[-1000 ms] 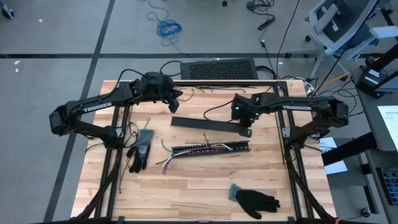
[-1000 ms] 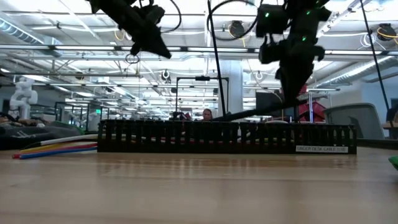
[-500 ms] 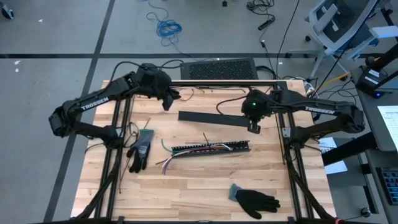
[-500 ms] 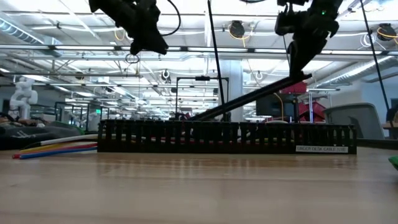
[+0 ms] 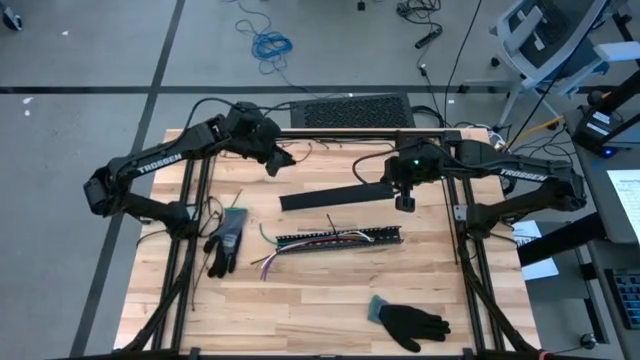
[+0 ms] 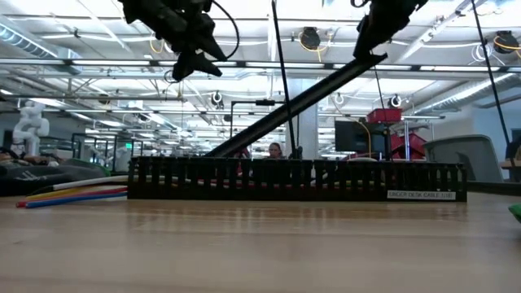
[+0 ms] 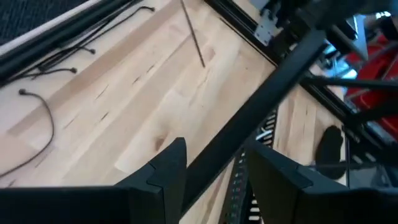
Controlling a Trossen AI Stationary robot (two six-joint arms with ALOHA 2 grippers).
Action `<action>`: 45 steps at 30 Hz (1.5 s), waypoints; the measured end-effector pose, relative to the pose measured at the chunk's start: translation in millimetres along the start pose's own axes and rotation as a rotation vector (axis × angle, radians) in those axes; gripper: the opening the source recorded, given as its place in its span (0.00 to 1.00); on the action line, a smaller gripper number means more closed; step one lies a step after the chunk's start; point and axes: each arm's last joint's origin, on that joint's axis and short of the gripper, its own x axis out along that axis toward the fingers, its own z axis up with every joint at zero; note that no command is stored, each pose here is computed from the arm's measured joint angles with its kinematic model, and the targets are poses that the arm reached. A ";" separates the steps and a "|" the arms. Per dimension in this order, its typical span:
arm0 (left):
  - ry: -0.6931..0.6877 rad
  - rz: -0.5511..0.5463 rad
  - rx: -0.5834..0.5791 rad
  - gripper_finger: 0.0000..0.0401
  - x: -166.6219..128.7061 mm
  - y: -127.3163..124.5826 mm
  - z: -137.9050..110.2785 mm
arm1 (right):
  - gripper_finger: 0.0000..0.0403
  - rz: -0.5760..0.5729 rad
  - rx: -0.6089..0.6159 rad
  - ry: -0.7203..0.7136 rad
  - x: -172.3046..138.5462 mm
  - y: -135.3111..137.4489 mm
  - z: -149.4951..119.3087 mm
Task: Ziptie cables
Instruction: Close the cable duct with the cable duct cover
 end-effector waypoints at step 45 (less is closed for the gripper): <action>0.325 -0.260 0.351 0.40 115.1 64.0 -29.8 | 0.00 0.006 -0.055 -0.032 -2.7 0.5 4.3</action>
